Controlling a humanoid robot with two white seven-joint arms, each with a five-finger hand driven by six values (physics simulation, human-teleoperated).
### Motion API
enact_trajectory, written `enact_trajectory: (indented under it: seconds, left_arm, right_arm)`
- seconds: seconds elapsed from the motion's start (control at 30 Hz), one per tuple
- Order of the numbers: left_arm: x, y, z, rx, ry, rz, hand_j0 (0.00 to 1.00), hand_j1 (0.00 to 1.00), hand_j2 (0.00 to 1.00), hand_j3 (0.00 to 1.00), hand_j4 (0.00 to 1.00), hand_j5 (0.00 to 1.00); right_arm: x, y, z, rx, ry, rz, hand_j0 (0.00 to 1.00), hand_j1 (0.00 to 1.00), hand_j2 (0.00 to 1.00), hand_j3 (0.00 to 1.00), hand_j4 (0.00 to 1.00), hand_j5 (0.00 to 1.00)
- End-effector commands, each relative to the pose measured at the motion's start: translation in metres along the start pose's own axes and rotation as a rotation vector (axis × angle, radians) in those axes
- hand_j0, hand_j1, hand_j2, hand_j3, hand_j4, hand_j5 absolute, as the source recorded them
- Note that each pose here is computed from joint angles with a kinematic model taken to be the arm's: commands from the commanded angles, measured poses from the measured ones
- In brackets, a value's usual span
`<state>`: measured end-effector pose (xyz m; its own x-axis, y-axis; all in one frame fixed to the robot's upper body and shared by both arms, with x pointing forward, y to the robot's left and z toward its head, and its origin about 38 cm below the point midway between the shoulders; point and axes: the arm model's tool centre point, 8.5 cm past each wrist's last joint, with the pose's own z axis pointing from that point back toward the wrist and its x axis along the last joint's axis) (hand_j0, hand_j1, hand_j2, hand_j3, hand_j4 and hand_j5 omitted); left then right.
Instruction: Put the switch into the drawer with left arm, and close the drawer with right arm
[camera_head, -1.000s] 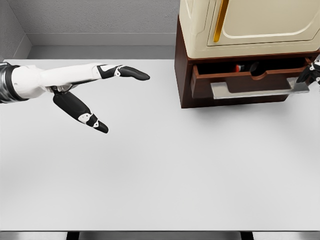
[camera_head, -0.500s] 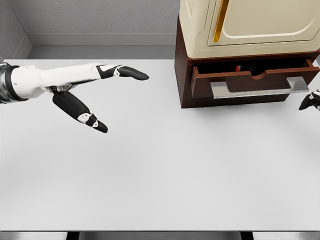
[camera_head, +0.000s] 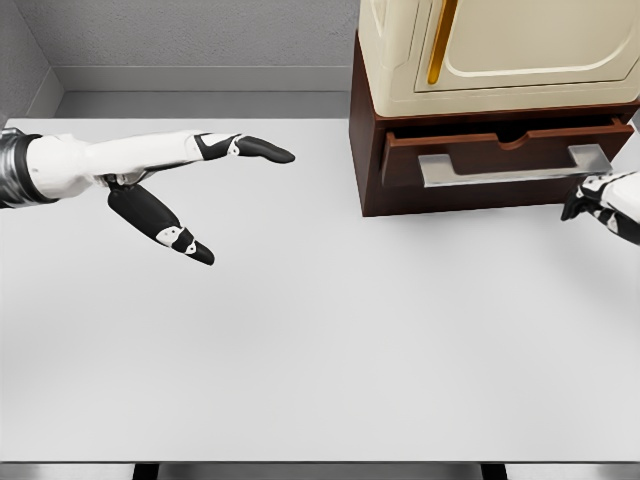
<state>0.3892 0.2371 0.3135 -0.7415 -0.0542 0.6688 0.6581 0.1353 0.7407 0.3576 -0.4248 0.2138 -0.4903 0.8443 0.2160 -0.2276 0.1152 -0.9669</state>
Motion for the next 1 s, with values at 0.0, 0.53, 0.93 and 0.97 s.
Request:
enact_trajectory:
  seconds: [0.0, 0.53, 0.93, 0.97]
  left_arm:
    - [0.000, 0.001, 0.000, 0.005, 0.000, 0.006, 1.00, 1.00, 1.00, 1.00, 1.00, 1.00]
    - [-0.001, 0.000, 0.000, 0.001, 0.005, 0.002, 1.00, 1.00, 1.00, 1.00, 1.00, 1.00]
    - [-0.002, 0.000, 0.001, -0.002, 0.011, -0.004, 1.00, 1.00, 1.00, 1.00, 1.00, 1.00]
    - [-0.002, 0.000, 0.001, -0.002, 0.011, -0.002, 1.00, 1.00, 1.00, 1.00, 1.00, 1.00]
  right_arm:
    - [0.000, 0.003, -0.002, -0.001, 0.001, -0.018, 0.38, 0.38, 0.38, 0.38, 0.38, 0.38]
    - [-0.010, -0.006, -0.023, -0.001, 0.021, -0.032, 0.38, 0.38, 0.38, 0.38, 0.38, 0.38]
    - [-0.012, -0.012, -0.032, 0.003, 0.007, -0.019, 0.38, 0.38, 0.38, 0.38, 0.38, 0.38]
    - [-0.010, -0.011, -0.032, 0.006, -0.003, -0.012, 0.38, 0.38, 0.38, 0.38, 0.38, 0.38]
